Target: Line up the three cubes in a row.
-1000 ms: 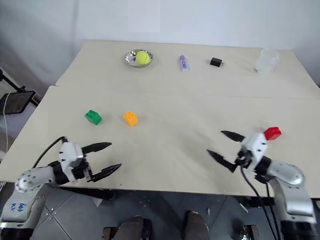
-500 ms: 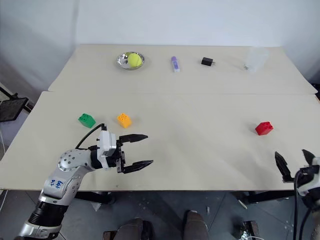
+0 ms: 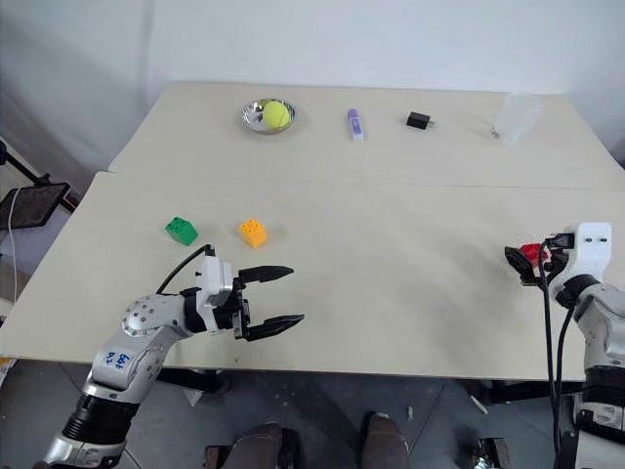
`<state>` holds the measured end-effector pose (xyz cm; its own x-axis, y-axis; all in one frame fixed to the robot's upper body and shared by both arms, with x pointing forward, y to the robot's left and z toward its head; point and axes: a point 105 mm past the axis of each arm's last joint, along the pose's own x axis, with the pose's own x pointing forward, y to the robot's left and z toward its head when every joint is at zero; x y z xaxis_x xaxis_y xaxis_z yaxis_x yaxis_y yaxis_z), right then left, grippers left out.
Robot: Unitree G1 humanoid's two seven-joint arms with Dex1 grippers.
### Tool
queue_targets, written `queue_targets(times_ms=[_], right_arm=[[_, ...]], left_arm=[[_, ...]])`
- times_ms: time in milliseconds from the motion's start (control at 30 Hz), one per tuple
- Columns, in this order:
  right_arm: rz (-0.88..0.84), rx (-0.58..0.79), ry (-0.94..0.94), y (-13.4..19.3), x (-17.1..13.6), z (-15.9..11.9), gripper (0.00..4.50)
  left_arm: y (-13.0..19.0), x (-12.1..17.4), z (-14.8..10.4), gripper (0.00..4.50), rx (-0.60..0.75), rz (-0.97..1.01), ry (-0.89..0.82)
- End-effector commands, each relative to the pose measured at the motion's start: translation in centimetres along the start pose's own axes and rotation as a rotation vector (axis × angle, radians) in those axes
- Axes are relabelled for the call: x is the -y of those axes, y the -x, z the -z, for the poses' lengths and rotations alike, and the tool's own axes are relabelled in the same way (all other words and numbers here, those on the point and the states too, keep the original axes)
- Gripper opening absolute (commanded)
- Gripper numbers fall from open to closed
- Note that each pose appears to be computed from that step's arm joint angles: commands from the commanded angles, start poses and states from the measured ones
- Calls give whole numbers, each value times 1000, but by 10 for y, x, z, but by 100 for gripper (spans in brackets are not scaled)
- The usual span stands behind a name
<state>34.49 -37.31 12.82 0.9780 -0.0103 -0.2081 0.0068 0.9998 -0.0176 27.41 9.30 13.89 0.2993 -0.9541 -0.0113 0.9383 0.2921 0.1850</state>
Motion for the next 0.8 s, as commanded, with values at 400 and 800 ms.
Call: queue_targets(times_ms=[400, 800], right_arm=[[-640, 128, 393, 3, -95, -28, 149], [-1326, -17, 618, -11, -220, -21, 149]], left_arm=[[18, -9, -8, 450, -9, -99, -37], [27, 2, -1, 450, -41, -133, 0]])
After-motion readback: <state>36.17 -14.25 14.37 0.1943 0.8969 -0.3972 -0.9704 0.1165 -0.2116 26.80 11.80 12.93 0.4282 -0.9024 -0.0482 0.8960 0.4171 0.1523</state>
